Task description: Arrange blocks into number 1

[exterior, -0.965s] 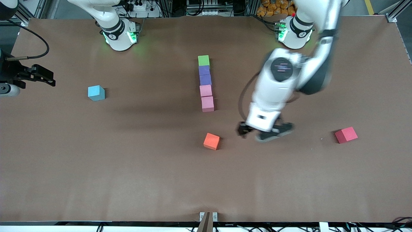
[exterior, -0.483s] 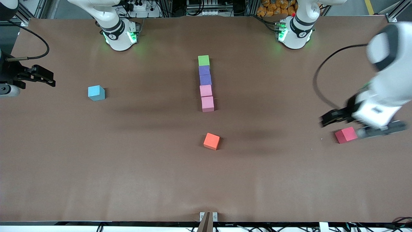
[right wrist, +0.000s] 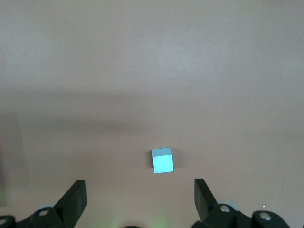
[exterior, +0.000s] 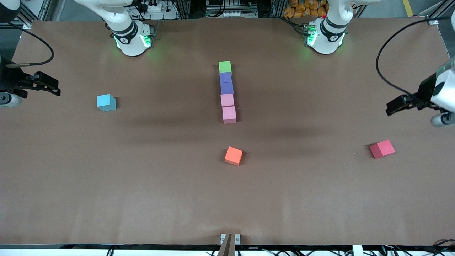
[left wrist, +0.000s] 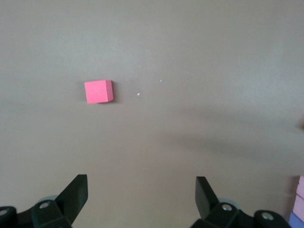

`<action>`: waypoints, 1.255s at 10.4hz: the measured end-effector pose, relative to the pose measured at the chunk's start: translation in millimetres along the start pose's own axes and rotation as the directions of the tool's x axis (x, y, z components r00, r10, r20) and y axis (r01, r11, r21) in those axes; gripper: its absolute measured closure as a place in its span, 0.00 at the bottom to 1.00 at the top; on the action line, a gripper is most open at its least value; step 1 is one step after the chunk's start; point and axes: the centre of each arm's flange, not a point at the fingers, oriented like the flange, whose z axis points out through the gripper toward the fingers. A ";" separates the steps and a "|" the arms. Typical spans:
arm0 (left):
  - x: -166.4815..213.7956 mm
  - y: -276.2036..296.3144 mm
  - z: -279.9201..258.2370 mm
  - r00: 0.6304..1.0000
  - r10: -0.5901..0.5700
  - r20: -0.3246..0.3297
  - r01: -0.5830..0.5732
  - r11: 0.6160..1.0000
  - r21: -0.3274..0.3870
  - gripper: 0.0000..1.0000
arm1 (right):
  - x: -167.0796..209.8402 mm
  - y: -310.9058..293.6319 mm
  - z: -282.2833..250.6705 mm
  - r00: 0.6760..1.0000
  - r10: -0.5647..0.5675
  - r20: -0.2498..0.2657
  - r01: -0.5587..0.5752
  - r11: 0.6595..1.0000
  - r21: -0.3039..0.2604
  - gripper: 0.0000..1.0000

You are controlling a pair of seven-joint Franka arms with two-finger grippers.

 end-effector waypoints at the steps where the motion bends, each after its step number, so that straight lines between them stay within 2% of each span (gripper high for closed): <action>1: -11.5 1.5 -14.4 1.000 0.009 -0.005 -0.009 1.000 -0.005 0.00 | 1.6 0.7 -0.2 1.000 0.001 -0.009 -0.001 1.000 -0.001 0.00; 4: -37.8 21.5 -36.1 0.998 0.055 -0.003 -0.055 0.998 -0.005 0.00 | 8.5 4.1 2.6 0.999 0.009 -0.033 -0.009 1.000 -0.002 0.00; 7: -37.5 15.2 -35.3 0.999 0.052 0.004 -0.052 0.999 -0.003 0.00 | 8.6 4.2 -0.5 0.996 0.083 -0.042 -0.083 0.997 -0.001 0.00; 13: -36.2 5.3 -29.3 0.995 0.102 0.021 -0.102 0.995 0.000 0.00 | 6.8 6.4 -14.4 0.993 0.094 -0.069 -0.095 0.996 -0.001 0.00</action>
